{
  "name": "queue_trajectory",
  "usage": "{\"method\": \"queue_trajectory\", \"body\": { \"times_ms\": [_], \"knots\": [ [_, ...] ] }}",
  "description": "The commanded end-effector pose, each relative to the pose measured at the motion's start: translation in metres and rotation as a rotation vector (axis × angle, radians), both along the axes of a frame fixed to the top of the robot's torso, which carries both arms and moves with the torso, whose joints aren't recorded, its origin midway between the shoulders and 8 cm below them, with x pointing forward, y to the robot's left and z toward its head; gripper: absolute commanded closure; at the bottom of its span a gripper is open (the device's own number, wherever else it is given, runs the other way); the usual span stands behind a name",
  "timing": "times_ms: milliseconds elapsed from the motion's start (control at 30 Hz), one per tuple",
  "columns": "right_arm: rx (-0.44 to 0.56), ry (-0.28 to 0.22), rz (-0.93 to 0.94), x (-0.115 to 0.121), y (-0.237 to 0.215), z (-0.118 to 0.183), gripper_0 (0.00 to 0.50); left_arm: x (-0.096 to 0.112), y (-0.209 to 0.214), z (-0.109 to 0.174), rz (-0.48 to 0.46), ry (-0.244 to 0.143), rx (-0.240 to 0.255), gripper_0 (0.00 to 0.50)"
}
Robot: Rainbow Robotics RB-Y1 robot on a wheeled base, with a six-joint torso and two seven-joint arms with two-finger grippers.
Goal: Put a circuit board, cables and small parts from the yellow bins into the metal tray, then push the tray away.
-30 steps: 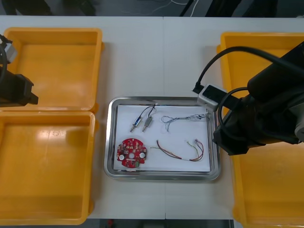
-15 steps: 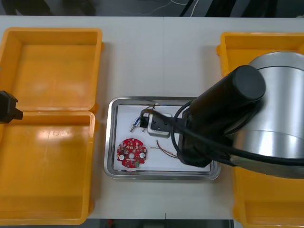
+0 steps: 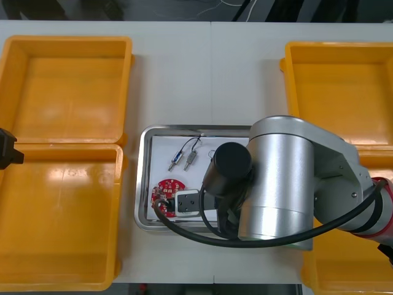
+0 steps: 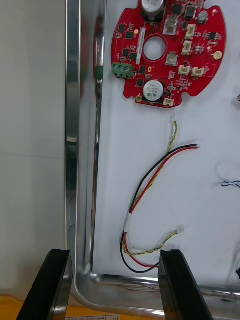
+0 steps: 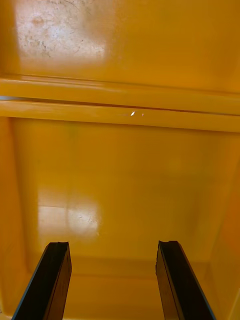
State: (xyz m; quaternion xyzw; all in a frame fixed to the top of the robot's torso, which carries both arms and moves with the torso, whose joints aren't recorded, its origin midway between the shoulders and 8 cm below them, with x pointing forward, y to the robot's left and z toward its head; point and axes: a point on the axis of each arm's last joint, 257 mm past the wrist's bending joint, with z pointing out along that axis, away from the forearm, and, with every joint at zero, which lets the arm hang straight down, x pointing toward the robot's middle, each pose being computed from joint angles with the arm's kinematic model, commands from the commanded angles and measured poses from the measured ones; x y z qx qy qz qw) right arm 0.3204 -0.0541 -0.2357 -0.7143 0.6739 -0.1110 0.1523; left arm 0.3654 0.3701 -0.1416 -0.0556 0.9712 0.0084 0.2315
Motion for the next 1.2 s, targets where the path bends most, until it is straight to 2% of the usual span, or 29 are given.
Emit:
{"method": "queue_trajectory", "body": {
  "times_ms": [33, 133, 500, 700, 933, 1200],
  "knots": [
    [-0.015, -0.030, 0.044, -0.004, 0.020, -0.009, 0.000, -0.004, 0.013, 0.014, -0.085, -0.012, 0.095, 0.000],
    [-0.026, -0.033, 0.034, -0.003, 0.023, -0.016, 0.000, -0.004, 0.013, 0.014, -0.085, -0.012, 0.095, 0.000],
    [-0.002, 0.028, -0.020, -0.012, 0.041, -0.049, 0.000, -0.004, 0.013, 0.014, -0.085, -0.012, 0.095, 0.000],
    [-0.025, 0.005, -0.005, -0.020, 0.040, -0.067, 0.000, -0.004, 0.013, 0.014, -0.085, -0.012, 0.095, 0.000],
    [-0.010, 0.034, -0.009, -0.034, 0.042, -0.083, 0.000, -0.004, 0.013, 0.014, -0.085, -0.012, 0.095, 0.000],
    [-0.003, 0.021, -0.021, -0.035, 0.051, -0.097, 0.000, -0.004, 0.013, 0.014, -0.085, -0.012, 0.095, 0.000]
  ]
}}
